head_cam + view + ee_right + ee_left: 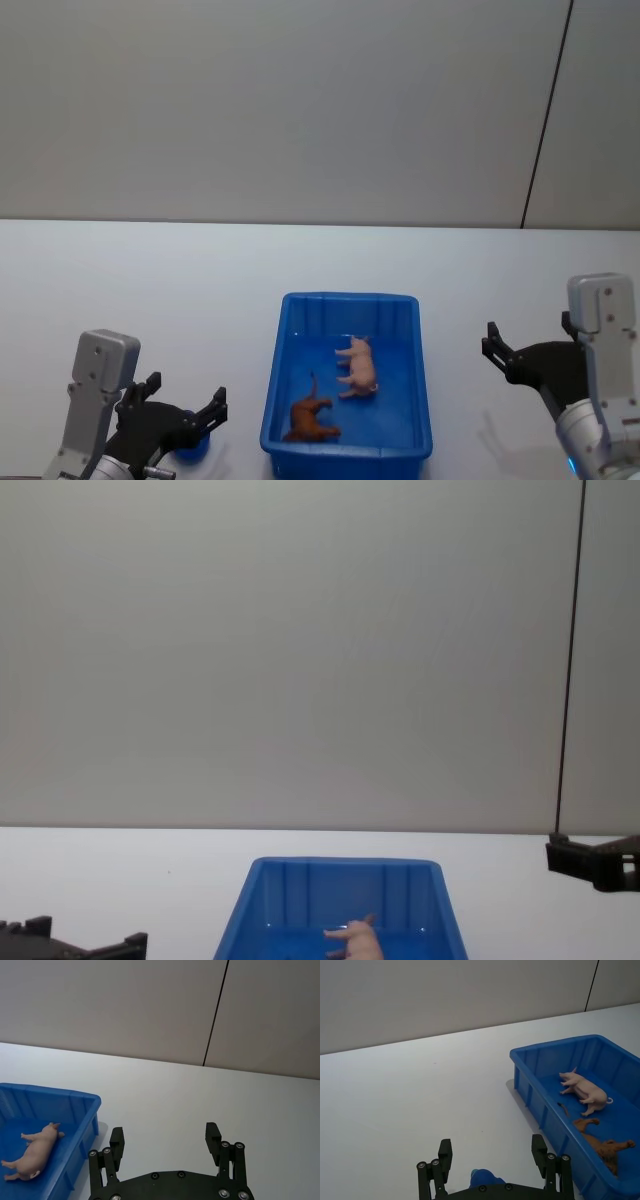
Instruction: Pick up the two dolls from the table and place them into the box.
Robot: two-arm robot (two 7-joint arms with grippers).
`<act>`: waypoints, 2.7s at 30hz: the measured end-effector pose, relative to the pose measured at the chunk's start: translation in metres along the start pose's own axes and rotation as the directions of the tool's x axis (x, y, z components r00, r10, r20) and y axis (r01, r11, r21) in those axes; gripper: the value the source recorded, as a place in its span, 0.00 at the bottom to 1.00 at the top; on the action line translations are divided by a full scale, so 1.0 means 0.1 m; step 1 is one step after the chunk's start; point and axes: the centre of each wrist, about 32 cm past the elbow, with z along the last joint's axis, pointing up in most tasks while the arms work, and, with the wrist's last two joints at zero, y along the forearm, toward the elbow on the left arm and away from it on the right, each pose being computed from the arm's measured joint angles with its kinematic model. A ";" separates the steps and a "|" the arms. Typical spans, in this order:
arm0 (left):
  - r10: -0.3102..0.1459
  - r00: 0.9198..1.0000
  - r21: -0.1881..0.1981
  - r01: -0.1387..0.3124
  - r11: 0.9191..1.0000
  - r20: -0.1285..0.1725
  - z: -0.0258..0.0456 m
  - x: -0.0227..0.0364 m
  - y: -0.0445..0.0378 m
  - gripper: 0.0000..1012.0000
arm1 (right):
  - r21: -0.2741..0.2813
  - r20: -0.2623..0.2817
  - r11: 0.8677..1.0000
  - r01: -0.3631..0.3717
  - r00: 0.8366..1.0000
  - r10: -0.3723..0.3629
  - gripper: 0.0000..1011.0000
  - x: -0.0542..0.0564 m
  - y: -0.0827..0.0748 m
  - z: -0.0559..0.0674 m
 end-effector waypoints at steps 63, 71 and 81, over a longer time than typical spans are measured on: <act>0.065 0.992 0.112 -0.053 0.992 -0.106 -0.227 -0.002 -0.228 0.33 | 0.000 0.000 1.000 0.000 1.000 0.000 0.99 0.00 0.00 0.00; 0.079 0.992 0.124 -0.066 0.990 -0.103 -0.228 -0.018 -0.222 0.24 | 0.000 0.000 1.000 0.000 1.000 0.000 0.99 0.00 0.00 0.00; 0.078 0.994 0.088 -0.072 0.994 -0.071 -0.148 -0.040 -0.224 0.19 | 0.000 0.000 1.000 0.000 1.000 0.000 0.99 0.00 0.00 0.00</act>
